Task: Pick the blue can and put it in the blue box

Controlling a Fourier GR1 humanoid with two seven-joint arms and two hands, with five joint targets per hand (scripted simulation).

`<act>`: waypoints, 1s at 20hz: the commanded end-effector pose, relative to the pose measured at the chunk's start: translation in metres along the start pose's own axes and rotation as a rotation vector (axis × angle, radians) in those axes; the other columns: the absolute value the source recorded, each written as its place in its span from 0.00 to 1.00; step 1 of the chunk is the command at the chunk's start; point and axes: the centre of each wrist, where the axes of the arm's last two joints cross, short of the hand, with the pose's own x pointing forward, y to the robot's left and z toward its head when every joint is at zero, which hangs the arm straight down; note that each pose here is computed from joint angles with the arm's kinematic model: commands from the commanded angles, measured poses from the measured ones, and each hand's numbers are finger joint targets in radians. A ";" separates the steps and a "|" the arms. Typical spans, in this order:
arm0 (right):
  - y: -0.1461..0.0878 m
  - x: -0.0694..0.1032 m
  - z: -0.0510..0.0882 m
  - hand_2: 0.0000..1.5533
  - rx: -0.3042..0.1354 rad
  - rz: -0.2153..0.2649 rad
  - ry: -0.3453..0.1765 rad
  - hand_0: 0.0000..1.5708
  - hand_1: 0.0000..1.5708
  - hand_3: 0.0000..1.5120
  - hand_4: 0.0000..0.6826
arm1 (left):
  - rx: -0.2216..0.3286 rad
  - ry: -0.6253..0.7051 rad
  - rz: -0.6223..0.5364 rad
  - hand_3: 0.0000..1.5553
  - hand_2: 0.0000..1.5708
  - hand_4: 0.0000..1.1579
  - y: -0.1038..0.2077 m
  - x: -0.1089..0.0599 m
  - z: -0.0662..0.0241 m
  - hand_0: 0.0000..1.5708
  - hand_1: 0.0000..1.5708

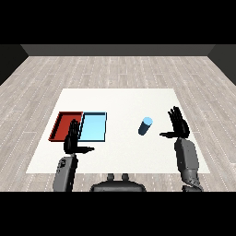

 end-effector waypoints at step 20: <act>0.001 -0.024 -0.011 0.00 -0.044 -0.087 0.129 0.00 0.00 0.00 0.00 | 0.039 -0.004 0.023 0.00 0.00 0.00 -0.003 0.011 0.0053 0.00 0.00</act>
